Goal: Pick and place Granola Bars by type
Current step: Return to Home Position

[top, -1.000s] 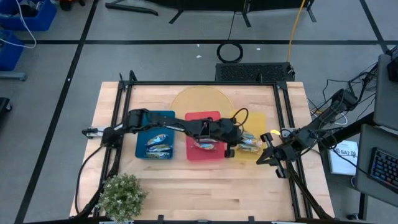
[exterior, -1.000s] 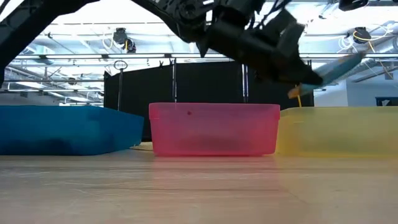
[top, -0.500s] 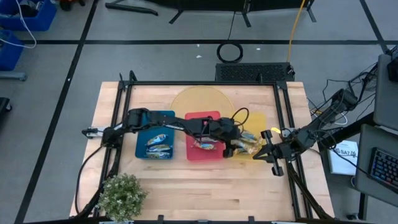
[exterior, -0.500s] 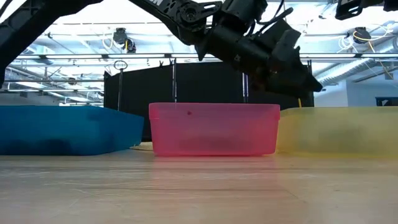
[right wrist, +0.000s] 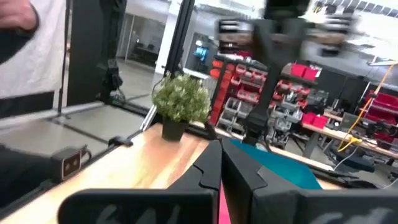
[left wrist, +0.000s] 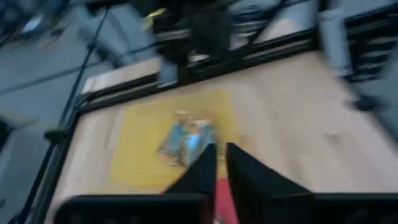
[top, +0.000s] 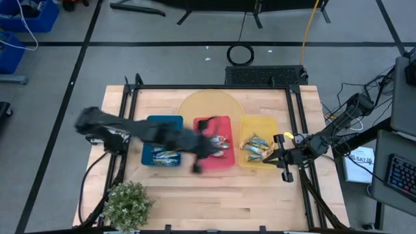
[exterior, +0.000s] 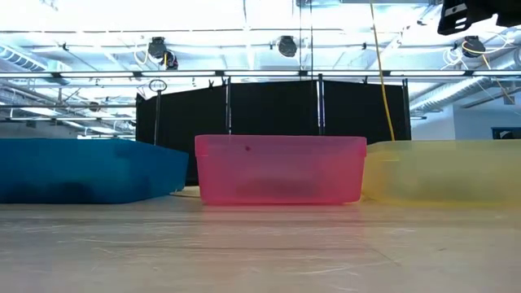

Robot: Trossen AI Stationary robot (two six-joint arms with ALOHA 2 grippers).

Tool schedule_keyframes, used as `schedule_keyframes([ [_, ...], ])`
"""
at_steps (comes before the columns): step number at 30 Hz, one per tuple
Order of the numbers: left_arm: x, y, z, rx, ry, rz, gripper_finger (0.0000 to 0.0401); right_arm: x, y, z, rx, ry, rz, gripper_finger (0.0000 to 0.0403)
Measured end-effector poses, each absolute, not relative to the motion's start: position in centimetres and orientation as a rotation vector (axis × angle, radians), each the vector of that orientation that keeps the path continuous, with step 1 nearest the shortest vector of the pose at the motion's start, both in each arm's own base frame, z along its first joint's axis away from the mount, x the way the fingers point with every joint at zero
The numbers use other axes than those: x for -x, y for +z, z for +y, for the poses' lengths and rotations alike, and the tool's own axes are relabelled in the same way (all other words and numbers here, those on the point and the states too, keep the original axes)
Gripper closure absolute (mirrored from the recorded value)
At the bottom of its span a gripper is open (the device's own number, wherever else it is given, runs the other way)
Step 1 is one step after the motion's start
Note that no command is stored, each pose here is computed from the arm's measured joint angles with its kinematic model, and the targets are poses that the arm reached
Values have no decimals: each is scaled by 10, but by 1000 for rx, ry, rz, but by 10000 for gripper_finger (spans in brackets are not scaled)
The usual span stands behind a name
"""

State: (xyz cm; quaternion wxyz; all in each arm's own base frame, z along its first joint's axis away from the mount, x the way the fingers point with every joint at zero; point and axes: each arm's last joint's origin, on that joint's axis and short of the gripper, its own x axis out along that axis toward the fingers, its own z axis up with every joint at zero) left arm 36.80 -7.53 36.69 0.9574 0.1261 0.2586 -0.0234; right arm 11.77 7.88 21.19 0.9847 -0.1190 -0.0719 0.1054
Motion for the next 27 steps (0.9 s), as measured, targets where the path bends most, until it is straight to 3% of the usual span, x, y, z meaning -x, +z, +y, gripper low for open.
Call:
schedule_keyframes([
  [3,-318,373,-84,-251,-105,545,393,-117,214,78,239,207,-161,402],
  [10,-213,339,-76,-150,11,495,396,-118,216,64,238,32,-140,402],
  [16,-138,300,-79,-119,-32,260,397,-109,208,54,200,1,-43,403],
  [23,-114,246,-61,-140,50,36,397,-98,208,47,140,17,-55,403],
  [27,-114,236,-46,-161,100,-81,398,-95,211,42,137,-41,-97,403],
])
